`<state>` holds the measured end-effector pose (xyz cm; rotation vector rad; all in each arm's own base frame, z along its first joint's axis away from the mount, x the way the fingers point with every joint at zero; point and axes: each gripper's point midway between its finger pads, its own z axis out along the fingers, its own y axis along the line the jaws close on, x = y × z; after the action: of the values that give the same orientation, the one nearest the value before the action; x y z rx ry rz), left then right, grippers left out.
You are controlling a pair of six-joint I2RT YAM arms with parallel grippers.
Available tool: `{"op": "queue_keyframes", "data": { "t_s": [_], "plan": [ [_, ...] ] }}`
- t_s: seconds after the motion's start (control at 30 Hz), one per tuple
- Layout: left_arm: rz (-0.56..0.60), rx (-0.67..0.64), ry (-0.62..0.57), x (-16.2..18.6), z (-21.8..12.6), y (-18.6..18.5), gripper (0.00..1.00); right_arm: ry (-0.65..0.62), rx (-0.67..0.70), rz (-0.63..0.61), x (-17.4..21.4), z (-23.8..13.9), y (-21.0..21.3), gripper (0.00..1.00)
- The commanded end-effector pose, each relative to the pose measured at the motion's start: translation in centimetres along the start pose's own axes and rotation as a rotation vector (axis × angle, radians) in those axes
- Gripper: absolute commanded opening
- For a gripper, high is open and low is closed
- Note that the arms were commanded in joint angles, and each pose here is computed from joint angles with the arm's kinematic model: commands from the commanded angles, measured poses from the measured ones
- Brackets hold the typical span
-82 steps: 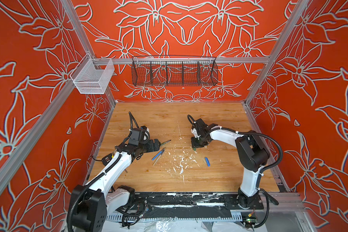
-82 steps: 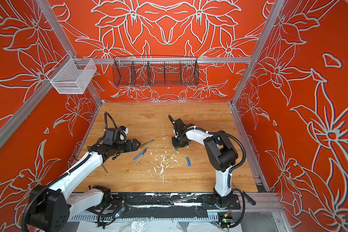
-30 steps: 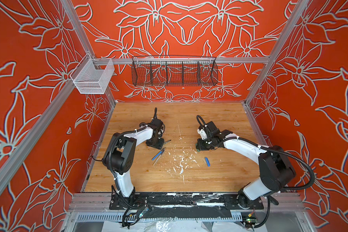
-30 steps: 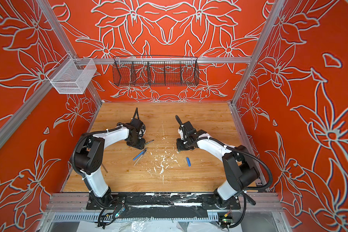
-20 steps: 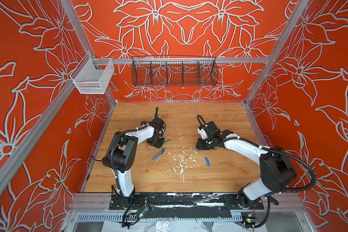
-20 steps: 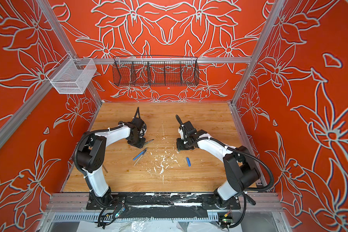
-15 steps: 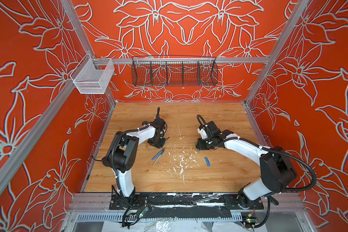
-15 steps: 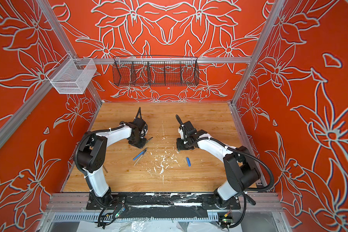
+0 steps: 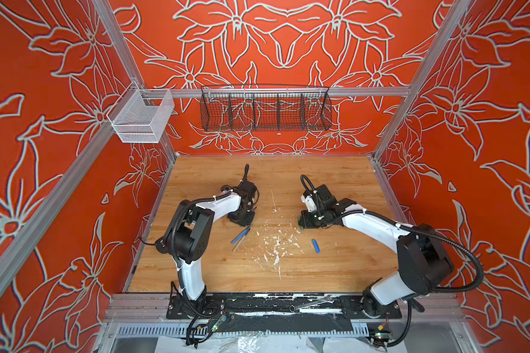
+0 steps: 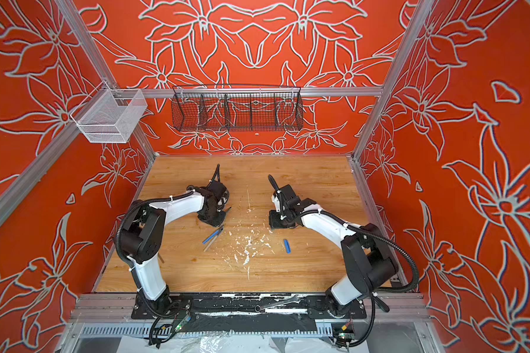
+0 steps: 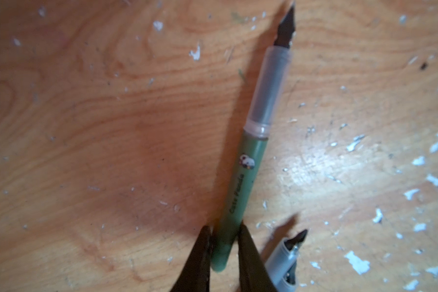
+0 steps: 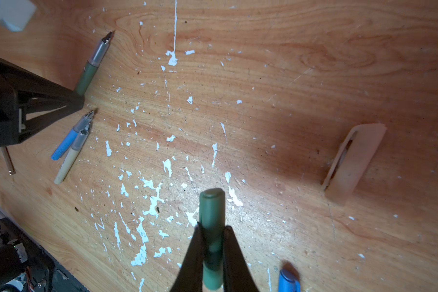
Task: Insert the pens into the pen caps
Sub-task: 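Lower the left gripper onto the green pen while the right holds the cap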
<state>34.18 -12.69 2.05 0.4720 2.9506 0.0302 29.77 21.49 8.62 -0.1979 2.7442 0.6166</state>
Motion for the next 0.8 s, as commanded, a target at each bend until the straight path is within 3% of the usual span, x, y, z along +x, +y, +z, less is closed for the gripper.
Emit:
{"op": "queue_keyframes", "data": {
  "t_s": [0.0,0.3,0.77],
  "plan": [
    [0.011,-0.006,0.126,3.3,1.7,-0.4,0.23,-0.017,-0.013,0.011,-0.2,-0.4,0.2,0.13],
    [-0.001,-0.04,0.147,3.7,2.1,0.1,0.26,-0.031,-0.006,0.014,-0.2,-0.7,0.1,0.13],
    [0.0,-0.067,0.13,3.2,2.0,0.6,0.06,-0.065,-0.012,0.006,-1.2,-1.1,0.5,0.13]
  ]
}}
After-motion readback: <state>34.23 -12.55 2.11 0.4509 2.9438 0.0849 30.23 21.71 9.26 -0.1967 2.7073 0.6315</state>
